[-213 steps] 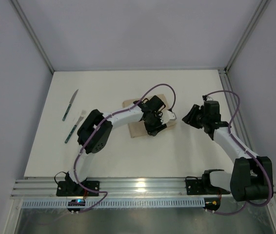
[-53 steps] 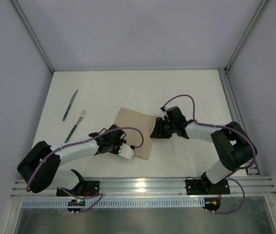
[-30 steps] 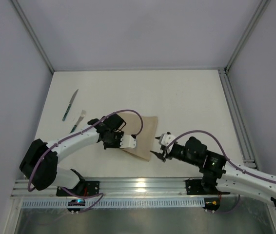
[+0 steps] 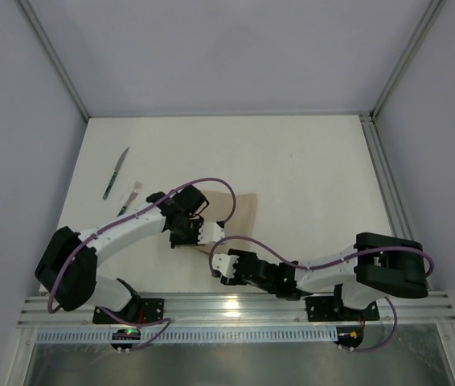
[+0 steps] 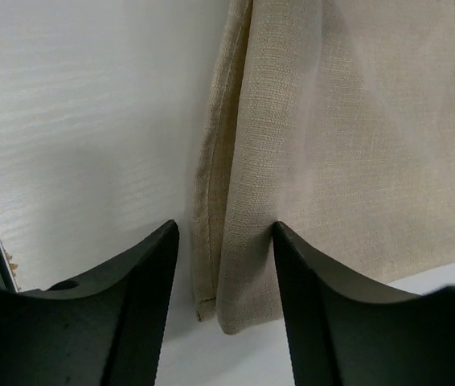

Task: Fold the napkin into a case and place the utensils inside
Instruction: Pick up the lower triangle-folded napkin from the center of the board.

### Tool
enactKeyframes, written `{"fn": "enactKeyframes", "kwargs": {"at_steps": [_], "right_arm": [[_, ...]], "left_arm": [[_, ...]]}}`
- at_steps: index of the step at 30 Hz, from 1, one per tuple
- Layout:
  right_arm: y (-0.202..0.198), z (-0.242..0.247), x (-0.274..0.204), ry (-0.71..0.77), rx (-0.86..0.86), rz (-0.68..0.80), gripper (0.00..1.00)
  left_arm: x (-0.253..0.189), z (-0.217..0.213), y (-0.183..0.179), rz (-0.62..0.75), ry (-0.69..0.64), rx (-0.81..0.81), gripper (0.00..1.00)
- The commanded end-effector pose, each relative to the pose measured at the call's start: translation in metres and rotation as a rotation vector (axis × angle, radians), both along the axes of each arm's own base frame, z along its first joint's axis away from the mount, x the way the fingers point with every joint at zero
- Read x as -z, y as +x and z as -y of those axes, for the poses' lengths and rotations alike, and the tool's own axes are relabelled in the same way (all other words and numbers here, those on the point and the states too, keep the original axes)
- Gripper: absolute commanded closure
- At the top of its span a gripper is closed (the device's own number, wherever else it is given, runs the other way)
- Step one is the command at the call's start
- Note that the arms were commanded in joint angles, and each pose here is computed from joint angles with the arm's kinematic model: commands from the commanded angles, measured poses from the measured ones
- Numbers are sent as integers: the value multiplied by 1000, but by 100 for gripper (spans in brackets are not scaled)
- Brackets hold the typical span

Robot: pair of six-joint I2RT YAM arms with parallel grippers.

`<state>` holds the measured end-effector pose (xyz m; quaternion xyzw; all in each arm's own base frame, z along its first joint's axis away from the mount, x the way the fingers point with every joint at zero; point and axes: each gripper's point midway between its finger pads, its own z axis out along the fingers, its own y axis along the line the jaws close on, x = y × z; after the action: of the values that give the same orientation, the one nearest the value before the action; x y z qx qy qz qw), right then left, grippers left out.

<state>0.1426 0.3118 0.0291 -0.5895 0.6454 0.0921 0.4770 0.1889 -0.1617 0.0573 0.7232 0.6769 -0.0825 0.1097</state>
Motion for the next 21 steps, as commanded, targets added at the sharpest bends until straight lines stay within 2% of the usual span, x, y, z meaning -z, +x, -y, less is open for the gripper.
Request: {"fn": "enactKeyframes", "kwargs": {"at_steps": [1, 3, 4, 8, 11, 13, 14, 19, 21], "right_arm": [[-4, 8, 19, -47, 21, -54, 46], [-4, 8, 14, -28, 23, -60, 60], [-3, 9, 15, -28, 23, -67, 63], [-3, 5, 19, -46, 9, -88, 66], [-3, 5, 21, -56, 11, -97, 73], [-3, 6, 21, -53, 5, -104, 82], [-3, 6, 21, -53, 5, -106, 94], [-1, 1, 10, -70, -2, -161, 96], [-7, 3, 10, -96, -34, -232, 96]], "left_arm": [[-11, 4, -1, -10, -31, -12, 100], [-10, 2, -2, -18, -28, -14, 100], [-10, 1, -3, -19, -27, -14, 100], [-10, 0, -4, -24, -29, -16, 100], [-13, -1, -5, -29, -35, -20, 100], [-13, -3, -6, -35, -32, -25, 100], [-11, -4, -7, -39, -31, -24, 100], [-8, -8, -17, -79, -16, -11, 100], [-8, -10, -24, -105, -10, -4, 100]]}}
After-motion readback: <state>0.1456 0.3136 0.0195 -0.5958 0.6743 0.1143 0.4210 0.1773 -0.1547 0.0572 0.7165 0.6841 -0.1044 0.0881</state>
